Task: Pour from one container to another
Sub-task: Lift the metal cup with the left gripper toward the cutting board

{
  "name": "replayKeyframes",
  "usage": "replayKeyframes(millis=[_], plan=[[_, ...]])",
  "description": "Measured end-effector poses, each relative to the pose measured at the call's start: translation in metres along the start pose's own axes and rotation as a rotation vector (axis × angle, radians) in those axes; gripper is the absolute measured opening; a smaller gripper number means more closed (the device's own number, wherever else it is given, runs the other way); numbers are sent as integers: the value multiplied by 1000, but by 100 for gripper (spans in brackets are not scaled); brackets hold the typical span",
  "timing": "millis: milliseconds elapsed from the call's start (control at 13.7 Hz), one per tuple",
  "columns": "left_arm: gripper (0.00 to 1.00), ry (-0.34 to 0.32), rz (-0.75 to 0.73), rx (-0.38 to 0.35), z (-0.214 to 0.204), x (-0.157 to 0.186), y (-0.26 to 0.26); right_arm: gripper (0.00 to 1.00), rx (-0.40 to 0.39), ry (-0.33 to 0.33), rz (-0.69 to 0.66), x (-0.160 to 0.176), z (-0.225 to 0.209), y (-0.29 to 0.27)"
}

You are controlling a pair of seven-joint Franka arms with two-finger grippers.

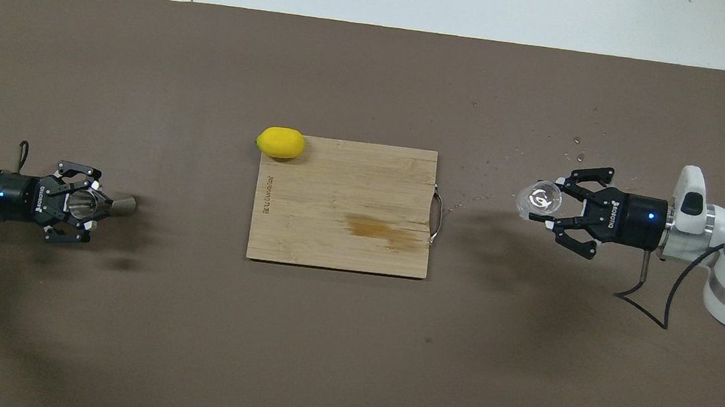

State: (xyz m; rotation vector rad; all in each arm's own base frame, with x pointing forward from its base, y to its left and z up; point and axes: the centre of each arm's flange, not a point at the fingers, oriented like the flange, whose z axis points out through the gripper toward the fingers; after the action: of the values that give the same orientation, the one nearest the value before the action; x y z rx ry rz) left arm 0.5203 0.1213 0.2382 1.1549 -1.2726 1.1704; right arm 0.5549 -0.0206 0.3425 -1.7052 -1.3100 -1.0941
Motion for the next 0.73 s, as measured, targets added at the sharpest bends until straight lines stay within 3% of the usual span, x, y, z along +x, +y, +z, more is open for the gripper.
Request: replayKeyframes(millis=[731], plan=[[22, 29, -8, -27, 33, 2, -13, 51, 25, 9, -12, 10, 8, -4]])
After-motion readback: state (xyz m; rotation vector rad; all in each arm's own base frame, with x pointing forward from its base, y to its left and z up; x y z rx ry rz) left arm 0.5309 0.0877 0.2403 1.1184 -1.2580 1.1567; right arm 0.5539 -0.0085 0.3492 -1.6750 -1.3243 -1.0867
